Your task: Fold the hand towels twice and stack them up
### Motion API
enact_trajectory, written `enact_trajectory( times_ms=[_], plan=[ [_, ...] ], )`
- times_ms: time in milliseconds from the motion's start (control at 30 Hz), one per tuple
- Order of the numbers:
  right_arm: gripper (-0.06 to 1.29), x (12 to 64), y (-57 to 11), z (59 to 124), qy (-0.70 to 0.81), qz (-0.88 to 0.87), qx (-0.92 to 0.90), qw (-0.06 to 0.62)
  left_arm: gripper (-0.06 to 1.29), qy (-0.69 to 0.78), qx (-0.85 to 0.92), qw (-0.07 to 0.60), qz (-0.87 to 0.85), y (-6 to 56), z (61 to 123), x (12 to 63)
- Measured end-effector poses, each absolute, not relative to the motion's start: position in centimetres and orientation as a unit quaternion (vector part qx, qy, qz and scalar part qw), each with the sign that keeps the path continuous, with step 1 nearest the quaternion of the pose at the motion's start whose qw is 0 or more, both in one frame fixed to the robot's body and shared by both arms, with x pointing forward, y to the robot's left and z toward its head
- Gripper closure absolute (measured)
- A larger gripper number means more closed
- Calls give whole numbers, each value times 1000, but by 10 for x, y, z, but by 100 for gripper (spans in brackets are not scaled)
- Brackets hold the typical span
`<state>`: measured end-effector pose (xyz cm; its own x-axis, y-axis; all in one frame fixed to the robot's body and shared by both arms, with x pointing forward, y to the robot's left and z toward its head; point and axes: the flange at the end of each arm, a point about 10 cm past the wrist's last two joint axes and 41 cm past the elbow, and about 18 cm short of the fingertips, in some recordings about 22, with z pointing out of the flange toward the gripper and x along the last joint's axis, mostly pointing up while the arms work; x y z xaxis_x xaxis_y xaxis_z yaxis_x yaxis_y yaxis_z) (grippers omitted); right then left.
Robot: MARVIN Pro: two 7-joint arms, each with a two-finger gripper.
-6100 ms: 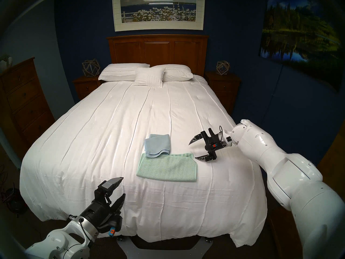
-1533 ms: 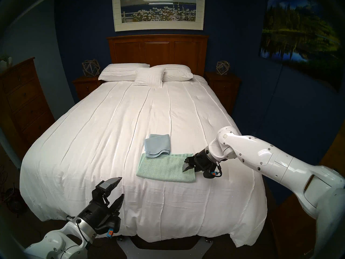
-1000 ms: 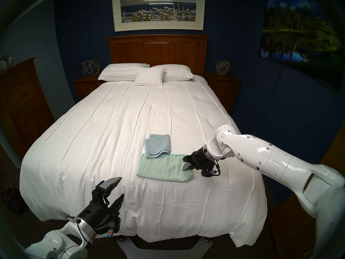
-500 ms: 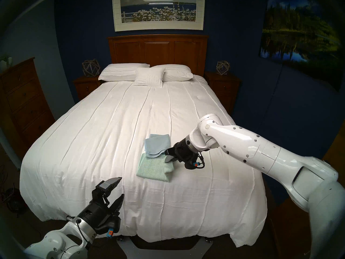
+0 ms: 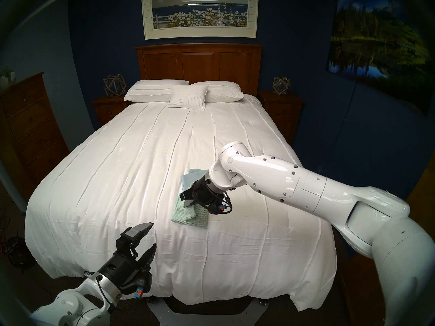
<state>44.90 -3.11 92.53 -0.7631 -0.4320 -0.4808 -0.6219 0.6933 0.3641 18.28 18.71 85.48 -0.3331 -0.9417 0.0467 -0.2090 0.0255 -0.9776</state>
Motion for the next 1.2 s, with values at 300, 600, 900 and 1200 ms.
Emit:
enact_trajectory(
  times_ms=[300, 600, 900, 1200],
  plan=[
    [120, 463, -13, 908, 912, 232, -287, 177, 1, 625, -460, 349, -525, 187, 855, 183],
    [94, 479, 2, 894, 923, 219, -276, 156, 1, 625, -460, 349, -525, 187, 855, 183],
    [65, 488, 11, 906, 920, 241, -277, 137, 1, 625, -460, 349, -526, 187, 855, 183],
    [3, 482, -5, 921, 914, 255, -284, 139, 1, 625, -460, 349, -526, 187, 855, 183]
  ],
)
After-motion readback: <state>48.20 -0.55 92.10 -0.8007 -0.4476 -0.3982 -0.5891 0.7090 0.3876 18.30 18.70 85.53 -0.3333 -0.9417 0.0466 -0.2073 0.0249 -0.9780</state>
